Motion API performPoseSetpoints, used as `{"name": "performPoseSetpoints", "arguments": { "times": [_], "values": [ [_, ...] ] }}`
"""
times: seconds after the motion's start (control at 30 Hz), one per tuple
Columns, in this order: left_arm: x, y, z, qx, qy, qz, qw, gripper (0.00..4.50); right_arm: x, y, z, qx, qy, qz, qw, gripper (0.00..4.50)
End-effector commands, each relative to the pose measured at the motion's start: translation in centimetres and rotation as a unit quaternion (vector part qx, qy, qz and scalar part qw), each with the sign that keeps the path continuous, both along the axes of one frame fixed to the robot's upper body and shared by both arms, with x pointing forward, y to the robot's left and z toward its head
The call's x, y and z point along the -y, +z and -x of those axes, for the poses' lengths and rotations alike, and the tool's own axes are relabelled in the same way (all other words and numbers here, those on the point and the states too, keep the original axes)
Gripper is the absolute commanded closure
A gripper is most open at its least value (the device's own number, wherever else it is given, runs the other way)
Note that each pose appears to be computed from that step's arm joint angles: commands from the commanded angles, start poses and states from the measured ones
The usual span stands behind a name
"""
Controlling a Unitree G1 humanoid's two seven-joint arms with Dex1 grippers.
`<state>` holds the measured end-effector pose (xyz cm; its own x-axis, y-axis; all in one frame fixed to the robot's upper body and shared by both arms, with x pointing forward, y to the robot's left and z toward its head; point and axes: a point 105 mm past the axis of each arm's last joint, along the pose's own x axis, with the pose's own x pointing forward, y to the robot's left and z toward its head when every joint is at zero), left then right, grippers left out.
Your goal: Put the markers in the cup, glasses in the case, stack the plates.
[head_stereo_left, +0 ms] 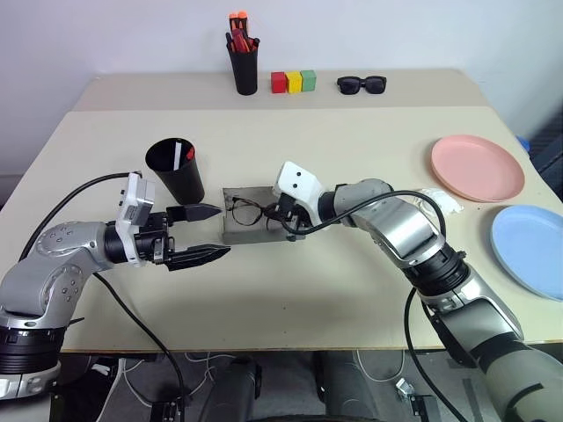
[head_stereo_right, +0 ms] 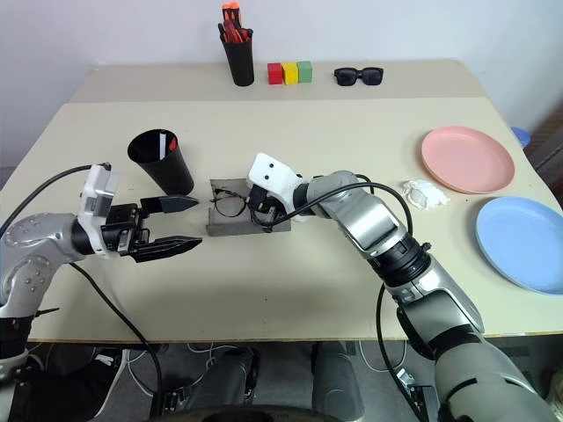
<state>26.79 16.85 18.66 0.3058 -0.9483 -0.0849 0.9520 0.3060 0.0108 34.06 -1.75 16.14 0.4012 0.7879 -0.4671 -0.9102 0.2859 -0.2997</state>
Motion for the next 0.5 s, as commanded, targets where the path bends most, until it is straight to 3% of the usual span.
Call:
{"name": "performPoseSetpoints", "arguments": {
  "times": [0.03, 0.33, 0.43, 0.5],
  "values": [
    [0.21, 1.06, 0.24, 0.022, -0.006, 0.001, 1.0, 0.0, -0.24, 1.26, 0.84, 0.031, 0.035, 0.006, 0.999, 4.48],
    [-0.02, 0.98, 0.31, 0.022, -0.004, 0.0, 1.0, 0.0, -0.31, 0.65, 0.47, 0.039, 0.03, 0.017, 0.999, 4.48],
    [0.0, 0.99, 0.42, 0.022, -0.004, -0.001, 1.0, 0.0, -0.13, 0.56, 0.38, 0.039, 0.027, 0.019, 0.999, 3.58],
    [0.16, 1.04, 0.52, 0.022, -0.004, -0.002, 1.0, 0.0, -0.03, 0.56, 0.33, 0.038, 0.024, 0.019, 0.999, 2.71]
  ]
}}
